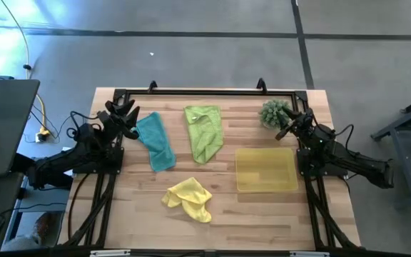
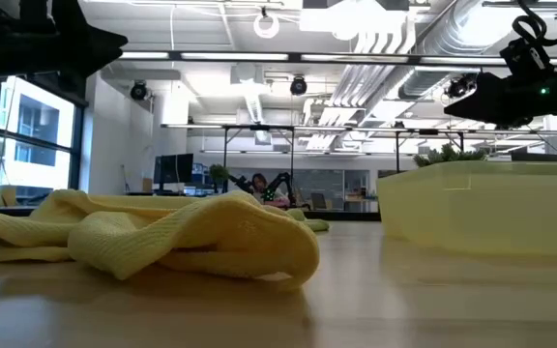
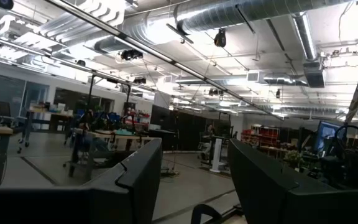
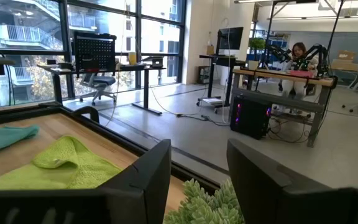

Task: Roll microfiber towels into tight, uniform cylinder then place into a basket

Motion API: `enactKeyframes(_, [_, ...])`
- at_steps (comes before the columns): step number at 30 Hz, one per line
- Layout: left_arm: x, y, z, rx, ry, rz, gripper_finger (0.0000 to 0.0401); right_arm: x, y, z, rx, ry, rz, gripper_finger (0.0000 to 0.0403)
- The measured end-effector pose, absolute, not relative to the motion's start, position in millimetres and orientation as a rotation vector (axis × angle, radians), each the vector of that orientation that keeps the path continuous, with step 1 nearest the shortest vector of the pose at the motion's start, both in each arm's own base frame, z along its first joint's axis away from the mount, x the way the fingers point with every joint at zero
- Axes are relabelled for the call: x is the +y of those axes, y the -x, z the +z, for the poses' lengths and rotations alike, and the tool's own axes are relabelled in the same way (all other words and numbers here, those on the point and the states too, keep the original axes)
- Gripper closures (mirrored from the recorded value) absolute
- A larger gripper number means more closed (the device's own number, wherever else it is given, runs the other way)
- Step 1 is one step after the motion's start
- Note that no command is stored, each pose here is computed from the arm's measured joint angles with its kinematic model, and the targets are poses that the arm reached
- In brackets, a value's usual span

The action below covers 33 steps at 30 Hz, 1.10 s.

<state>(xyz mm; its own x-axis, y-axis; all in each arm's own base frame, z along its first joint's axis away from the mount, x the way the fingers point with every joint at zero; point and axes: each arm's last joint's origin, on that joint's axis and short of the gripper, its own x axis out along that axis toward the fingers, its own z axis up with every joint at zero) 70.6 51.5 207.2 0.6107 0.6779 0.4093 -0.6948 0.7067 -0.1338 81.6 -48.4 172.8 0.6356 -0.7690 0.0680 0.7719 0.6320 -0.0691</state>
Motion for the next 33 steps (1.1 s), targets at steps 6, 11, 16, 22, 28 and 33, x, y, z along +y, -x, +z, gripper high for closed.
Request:
enactKeyframes(6, [51.6,-70.6,207.2,-0.455,-0.040,0.793,0.0227,-48.4,-81.6,172.8,-0.033,0.095,-0.882,0.0254])
enactKeyframes(11, [51.6,-70.6,207.2,-0.455,-0.040,0.792,0.0227,-48.4,-81.6,172.8,-0.033,0.095,-0.882,0.0253])
enactKeyframes(16, [51.5,-70.6,207.3,-0.456,-0.040,0.792,0.0227,-48.4,-81.7,172.7,-0.033,0.095,-0.881,0.0254])
enactKeyframes(22, [51.5,-70.7,207.2,-0.455,-0.040,0.792,0.0227,-48.4,-81.6,172.7,-0.033,0.095,-0.882,0.0253])
enactKeyframes(28, [51.6,-70.7,207.2,-0.455,-0.040,0.793,0.0227,-48.4,-81.6,172.7,-0.033,0.095,-0.882,0.0253])
enactKeyframes(33, [51.6,-70.6,207.2,-0.455,-0.040,0.793,0.0226,-48.4,-81.6,172.8,-0.033,0.095,-0.882,0.0253])
